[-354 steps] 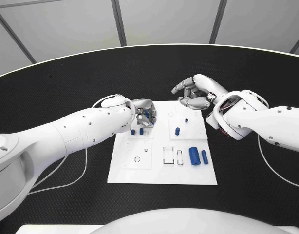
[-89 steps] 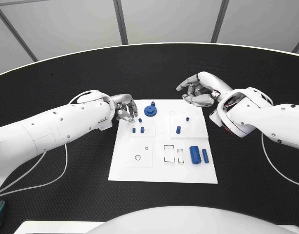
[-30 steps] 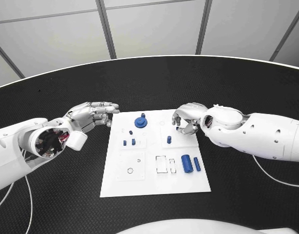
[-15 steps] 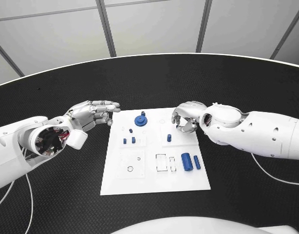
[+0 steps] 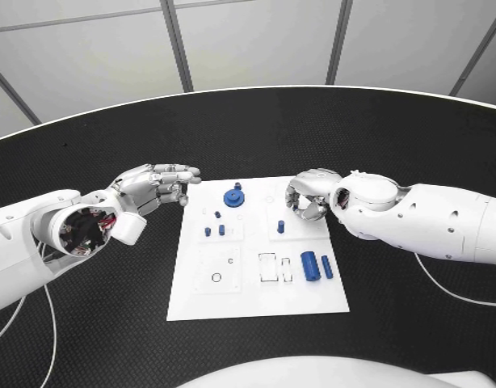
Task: Assemble the parts on the task board
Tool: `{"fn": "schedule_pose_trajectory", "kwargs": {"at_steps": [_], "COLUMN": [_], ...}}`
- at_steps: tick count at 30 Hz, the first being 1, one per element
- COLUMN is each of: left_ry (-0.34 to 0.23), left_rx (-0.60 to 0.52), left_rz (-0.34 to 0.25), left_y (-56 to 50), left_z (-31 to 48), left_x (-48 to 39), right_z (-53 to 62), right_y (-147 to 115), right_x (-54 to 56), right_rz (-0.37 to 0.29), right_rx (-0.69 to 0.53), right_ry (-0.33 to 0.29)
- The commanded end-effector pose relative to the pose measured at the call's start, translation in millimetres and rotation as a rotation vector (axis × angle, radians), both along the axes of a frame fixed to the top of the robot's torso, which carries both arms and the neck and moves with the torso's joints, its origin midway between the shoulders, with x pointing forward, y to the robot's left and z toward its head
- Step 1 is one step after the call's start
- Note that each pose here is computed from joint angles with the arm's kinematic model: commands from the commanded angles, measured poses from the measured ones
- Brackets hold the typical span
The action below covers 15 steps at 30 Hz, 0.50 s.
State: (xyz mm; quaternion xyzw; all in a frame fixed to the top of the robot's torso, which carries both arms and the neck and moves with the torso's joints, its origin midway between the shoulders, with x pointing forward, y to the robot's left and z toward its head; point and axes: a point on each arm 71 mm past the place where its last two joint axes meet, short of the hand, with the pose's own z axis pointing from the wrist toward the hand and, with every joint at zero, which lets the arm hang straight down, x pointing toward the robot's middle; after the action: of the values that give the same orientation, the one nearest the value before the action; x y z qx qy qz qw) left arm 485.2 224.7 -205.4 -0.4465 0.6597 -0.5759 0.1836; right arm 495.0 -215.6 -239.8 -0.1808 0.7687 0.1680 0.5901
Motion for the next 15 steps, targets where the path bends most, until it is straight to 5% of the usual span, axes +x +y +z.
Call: {"fn": "schedule_pose_trajectory", "kwargs": {"at_steps": [1, 15], "left_ry": [0.0, 0.002], "left_rx": [0.0, 0.0], "left_rz": [-0.001, -0.004], "left_y": [-0.1, -0.6], "left_z": [0.0, 0.0], "left_x": [-0.1, -0.6], "right_z": [-1.3, -4.4], "right_y": [0.3, -0.5], "right_x": [-0.4, -0.5], "right_rz": [0.001, -0.002], "right_rx": [-0.002, -0.036], "right_ry": [0.005, -0.004]}}
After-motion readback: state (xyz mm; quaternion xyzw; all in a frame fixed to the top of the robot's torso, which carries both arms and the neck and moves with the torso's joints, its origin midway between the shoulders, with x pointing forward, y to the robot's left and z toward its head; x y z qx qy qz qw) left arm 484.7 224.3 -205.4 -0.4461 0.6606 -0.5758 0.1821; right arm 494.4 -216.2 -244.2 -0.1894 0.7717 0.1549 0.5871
